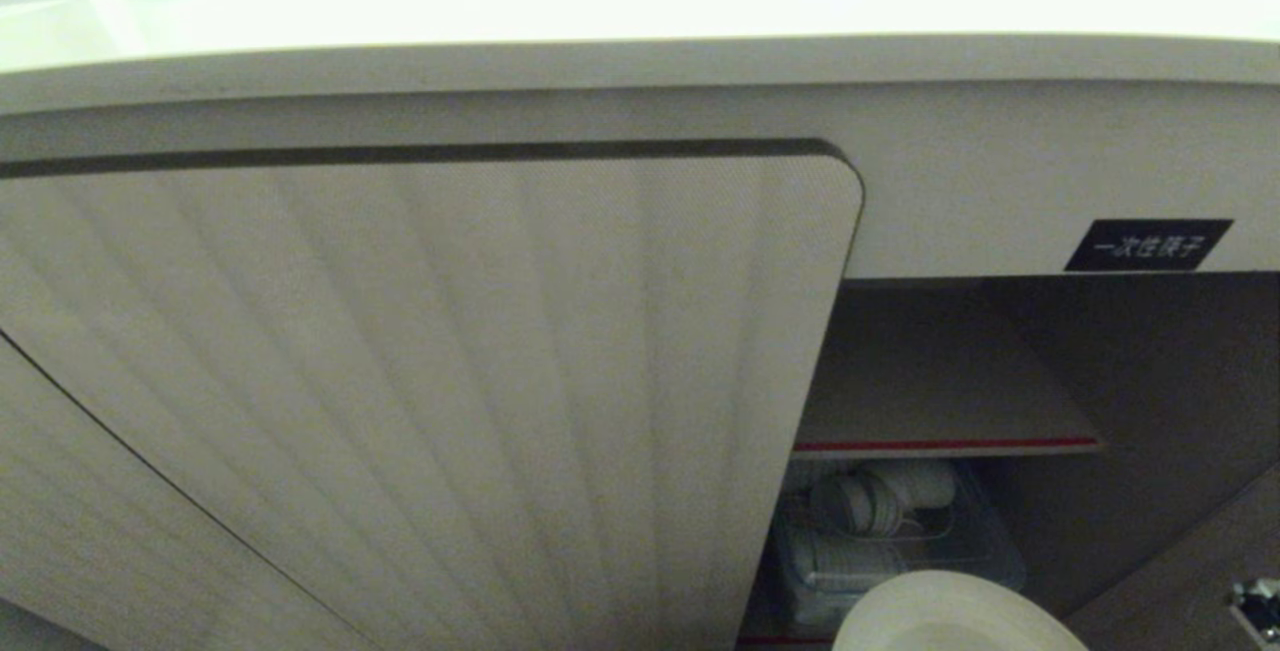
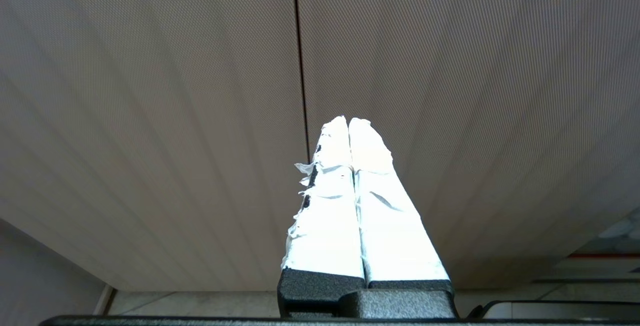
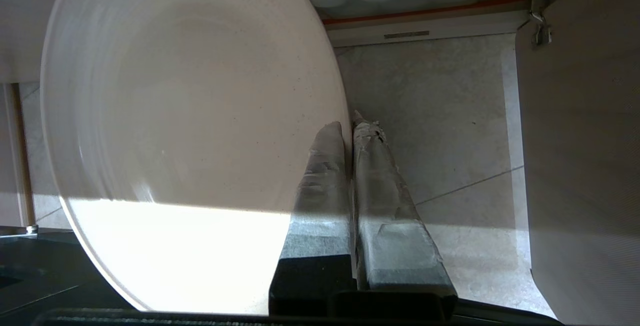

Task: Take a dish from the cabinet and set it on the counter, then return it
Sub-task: Place it on the table

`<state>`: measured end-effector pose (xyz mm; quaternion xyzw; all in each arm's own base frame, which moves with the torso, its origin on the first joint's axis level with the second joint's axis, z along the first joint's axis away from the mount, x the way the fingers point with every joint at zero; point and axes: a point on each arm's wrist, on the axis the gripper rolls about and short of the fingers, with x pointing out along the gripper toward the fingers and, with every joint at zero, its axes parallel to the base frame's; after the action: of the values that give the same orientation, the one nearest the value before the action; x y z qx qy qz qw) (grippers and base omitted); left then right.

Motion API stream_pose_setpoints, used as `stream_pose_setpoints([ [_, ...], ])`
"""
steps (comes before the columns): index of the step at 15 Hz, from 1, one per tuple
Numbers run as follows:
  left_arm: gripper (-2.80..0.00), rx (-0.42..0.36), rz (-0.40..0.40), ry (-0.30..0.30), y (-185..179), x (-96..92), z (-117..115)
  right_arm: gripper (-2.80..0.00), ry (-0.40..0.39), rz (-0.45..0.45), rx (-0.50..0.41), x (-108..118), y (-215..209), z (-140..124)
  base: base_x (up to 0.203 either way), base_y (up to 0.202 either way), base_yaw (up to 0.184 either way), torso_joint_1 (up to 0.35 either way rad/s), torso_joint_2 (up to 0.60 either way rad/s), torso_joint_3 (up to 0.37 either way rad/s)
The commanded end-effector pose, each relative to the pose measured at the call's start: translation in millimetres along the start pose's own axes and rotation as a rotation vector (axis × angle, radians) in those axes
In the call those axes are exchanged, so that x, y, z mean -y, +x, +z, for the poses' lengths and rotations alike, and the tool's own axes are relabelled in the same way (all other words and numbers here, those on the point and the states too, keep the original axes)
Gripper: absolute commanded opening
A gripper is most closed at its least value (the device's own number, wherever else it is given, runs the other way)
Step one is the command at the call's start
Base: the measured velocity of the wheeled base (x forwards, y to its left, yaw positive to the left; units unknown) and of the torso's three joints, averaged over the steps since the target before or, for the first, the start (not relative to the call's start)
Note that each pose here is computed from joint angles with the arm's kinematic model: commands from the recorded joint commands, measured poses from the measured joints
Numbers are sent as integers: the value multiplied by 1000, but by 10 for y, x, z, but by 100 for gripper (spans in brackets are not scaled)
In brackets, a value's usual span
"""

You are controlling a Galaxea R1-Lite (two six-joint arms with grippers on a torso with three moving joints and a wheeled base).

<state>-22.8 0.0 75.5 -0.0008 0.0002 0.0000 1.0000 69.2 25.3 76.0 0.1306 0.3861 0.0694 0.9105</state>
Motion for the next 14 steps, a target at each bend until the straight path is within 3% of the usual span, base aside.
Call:
stream_pose_setpoints([
  [1, -280, 0, 0, 0, 0, 0, 0, -280, 2, 3, 3, -1, -2, 1, 0, 0, 0, 0, 0, 0],
  [14, -280, 0, 0, 0, 0, 0, 0, -280, -16, 13, 11, -8, -7, 7, 0, 0, 0, 0, 0, 0],
])
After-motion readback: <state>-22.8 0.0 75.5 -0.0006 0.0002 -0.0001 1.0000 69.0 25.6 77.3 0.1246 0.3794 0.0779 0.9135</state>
